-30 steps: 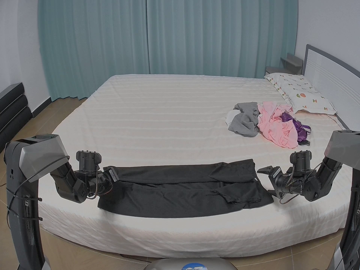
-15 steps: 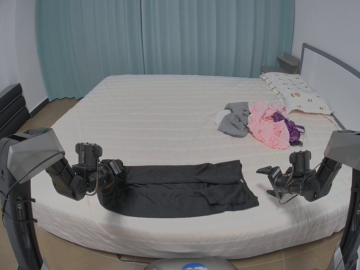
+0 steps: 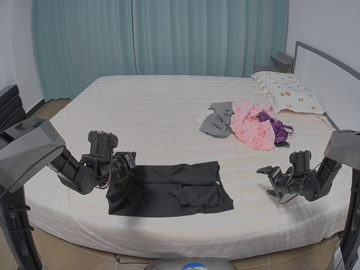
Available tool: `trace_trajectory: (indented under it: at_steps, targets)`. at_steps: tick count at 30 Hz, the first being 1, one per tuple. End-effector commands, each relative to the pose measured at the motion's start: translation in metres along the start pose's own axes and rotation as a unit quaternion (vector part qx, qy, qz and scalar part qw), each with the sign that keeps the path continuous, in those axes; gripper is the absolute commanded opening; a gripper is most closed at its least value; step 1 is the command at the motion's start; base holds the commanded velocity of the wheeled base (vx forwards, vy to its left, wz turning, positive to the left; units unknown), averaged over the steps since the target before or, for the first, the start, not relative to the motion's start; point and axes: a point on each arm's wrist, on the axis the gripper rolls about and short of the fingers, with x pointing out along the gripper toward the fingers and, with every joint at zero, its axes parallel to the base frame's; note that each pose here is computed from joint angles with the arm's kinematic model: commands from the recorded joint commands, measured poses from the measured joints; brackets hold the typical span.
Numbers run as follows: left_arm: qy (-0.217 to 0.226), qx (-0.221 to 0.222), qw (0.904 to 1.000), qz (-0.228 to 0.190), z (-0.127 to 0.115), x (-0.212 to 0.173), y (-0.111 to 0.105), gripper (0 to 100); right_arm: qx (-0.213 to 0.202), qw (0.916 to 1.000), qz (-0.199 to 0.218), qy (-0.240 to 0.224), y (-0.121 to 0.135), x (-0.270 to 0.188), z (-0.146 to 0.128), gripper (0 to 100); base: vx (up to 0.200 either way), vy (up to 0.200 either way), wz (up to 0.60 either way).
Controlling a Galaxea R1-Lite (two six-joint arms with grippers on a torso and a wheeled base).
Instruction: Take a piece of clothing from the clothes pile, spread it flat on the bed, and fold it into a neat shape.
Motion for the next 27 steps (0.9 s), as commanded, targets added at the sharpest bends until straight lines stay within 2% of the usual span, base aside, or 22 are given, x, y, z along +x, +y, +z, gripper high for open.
trace_trajectory:
  at_steps: [1, 6, 8, 16, 22, 26, 27]
  targets:
    - [-0.008, 0.017, 0.9995, -0.027, 0.000, -0.002, -0.035, 0, 0.000, 1.0000, 0.000, 0.000, 0.000, 0.000, 0.000, 100, 0.000, -0.200, 0.00]
    - [0.014, 0.033, 0.9987, -0.037, -0.011, 0.003, -0.057, 0, 0.000, 1.0000, 0.000, 0.000, 0.000, 0.000, 0.000, 100, 0.000, -0.200, 0.00]
    - [0.027, 0.044, 0.9981, -0.033, -0.023, 0.015, -0.066, 0, 0.000, 1.0000, 0.000, 0.000, 0.000, 0.000, 0.000, 100, 0.000, -0.200, 0.00]
    - [0.037, 0.063, 0.9973, -0.006, -0.055, 0.051, -0.083, 0, 0.000, 1.0000, 0.000, -0.001, 0.000, 0.000, 0.000, 100, 0.000, 0.000, 0.00]
    - [0.048, 0.049, 0.9975, -0.016, -0.067, 0.055, -0.096, 0, -0.001, 1.0000, 0.001, 0.000, 0.000, 0.000, 0.000, 100, 0.000, 0.000, 0.00]
    - [0.053, 0.054, 0.9967, -0.029, -0.073, 0.052, -0.106, 0, -0.001, 1.0000, 0.000, -0.001, 0.000, 0.000, 0.000, 100, 0.000, 0.000, 0.00]
    - [0.052, 0.054, 0.9967, -0.031, -0.073, 0.052, -0.108, 100, -0.001, 1.0000, 0.000, -0.001, 0.000, 0.000, 0.000, 100, 0.000, 0.000, 0.00]
